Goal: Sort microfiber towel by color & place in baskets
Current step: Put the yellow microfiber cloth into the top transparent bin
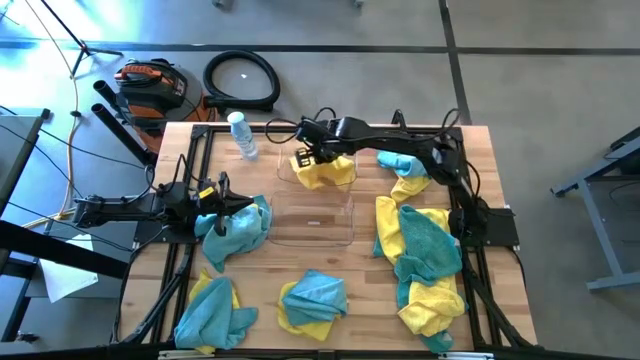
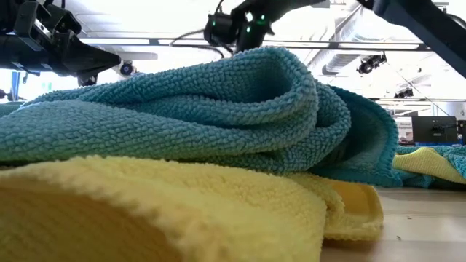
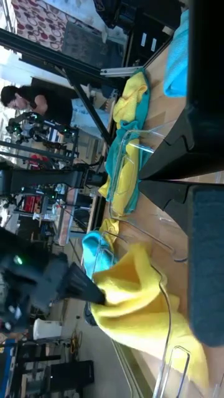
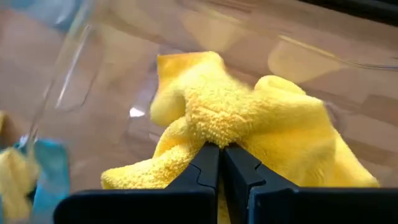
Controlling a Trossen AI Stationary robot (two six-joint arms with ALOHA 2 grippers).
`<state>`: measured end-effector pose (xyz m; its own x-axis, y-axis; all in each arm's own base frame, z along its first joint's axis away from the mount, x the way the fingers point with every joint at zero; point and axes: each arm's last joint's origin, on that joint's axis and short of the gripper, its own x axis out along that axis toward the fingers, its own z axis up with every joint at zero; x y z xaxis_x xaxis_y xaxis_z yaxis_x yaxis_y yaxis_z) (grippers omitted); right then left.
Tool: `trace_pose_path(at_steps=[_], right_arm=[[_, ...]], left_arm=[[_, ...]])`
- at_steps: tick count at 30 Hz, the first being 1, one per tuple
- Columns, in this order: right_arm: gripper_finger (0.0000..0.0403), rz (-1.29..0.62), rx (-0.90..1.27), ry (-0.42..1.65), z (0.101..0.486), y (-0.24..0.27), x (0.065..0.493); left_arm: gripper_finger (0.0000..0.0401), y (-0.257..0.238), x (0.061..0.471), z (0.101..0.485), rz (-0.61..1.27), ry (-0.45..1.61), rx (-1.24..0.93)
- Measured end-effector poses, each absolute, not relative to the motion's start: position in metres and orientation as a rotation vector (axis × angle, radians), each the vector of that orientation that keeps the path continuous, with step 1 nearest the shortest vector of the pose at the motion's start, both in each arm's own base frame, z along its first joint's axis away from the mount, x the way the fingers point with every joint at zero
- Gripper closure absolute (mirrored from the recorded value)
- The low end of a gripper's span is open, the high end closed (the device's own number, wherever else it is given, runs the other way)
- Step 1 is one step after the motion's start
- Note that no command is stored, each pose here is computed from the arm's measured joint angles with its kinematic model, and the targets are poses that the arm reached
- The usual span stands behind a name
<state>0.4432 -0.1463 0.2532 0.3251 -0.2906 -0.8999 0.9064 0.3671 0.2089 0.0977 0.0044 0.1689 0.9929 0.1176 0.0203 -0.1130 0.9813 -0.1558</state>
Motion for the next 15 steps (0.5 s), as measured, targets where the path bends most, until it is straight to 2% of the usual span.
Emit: trace_pose_path(at_steps=[15], right_arm=[[0.0403, -0.957, 1.01, 0.962, 0.189, -0.166, 0.46]], left_arm=[[0.04, 0.004, 0.098, 0.169, 0.116, -0.029, -0.155]])
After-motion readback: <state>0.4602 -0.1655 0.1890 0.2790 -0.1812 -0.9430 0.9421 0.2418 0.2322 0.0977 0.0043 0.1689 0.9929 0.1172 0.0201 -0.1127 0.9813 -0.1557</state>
